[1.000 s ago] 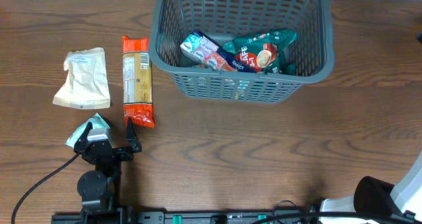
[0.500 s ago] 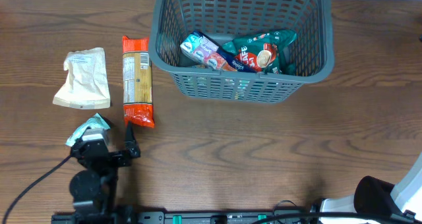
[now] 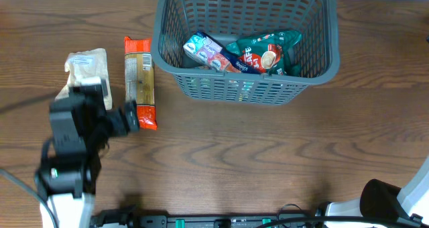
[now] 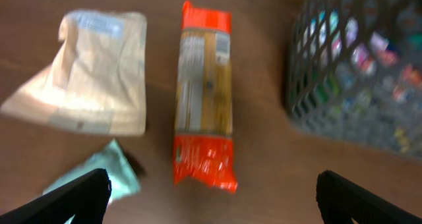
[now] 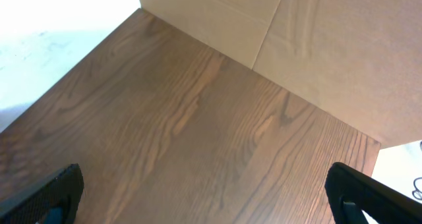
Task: Pack container
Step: 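Move the left gripper over the spaghetti pack and lower onto it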
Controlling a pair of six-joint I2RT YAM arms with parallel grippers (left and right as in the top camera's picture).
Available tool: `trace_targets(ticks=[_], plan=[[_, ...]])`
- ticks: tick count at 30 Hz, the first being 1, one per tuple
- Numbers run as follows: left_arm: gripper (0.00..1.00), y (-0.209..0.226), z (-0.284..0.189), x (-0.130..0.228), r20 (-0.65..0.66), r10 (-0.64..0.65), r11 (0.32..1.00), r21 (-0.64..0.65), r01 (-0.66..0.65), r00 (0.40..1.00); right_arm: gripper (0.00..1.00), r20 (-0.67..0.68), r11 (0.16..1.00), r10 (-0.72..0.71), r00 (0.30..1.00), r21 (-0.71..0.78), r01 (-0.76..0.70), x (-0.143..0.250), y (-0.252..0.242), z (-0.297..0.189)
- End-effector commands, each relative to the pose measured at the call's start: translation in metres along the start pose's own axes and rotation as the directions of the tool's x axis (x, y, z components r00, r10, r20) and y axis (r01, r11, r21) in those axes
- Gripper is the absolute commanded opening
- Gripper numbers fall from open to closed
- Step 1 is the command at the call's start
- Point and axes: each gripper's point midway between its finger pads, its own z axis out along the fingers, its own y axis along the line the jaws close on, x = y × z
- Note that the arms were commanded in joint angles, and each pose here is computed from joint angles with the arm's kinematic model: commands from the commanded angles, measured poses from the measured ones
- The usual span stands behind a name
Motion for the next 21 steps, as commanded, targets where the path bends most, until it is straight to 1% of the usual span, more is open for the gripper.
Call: trace_targets(ticks=[1, 3, 5, 8, 14, 21], plan=[[0.99, -0.016, -0.002, -0.041, 0.053, -0.021, 0.997, 0.072, 0.017, 0.998, 0.99, 0.013, 1.000, -0.002, 1.000, 0.011, 0.002, -0.003, -0.004, -0.002], [0.99, -0.027, -0.001, -0.054, 0.070, -0.048, 0.990, 0.135, 0.038, 0.996, 0.99, 0.013, 1.000, -0.002, 1.000, 0.011, 0.002, -0.003, -0.004, -0.002], [0.99, -0.037, 0.001, -0.063, 0.083, -0.045, 0.981, 0.194, 0.028, 0.996, 0.99, 0.013, 1.000, -0.002, 1.000, 0.011, 0.002, -0.003, -0.004, -0.002], [0.98, -0.038, 0.011, -0.065, 0.073, -0.047, 0.979, 0.200, 0.031, 0.996, 0.99, 0.013, 1.000, -0.002, 1.000, 0.011, 0.002, -0.003, -0.004, -0.002], [0.98, -0.028, 0.058, -0.031, -0.119, -0.071, 0.982, 0.166, 0.090, 0.990, 0.99, 0.013, 1.000, -0.002, 1.000, 0.011, 0.001, -0.003, -0.004, -0.002], [0.98, -0.025, 0.108, -0.003, -0.292, -0.087, 0.976, 0.167, 0.140, 0.953, 0.99, 0.013, 1.000, -0.002, 1.000, 0.011, 0.001, -0.003, -0.004, -0.002]])
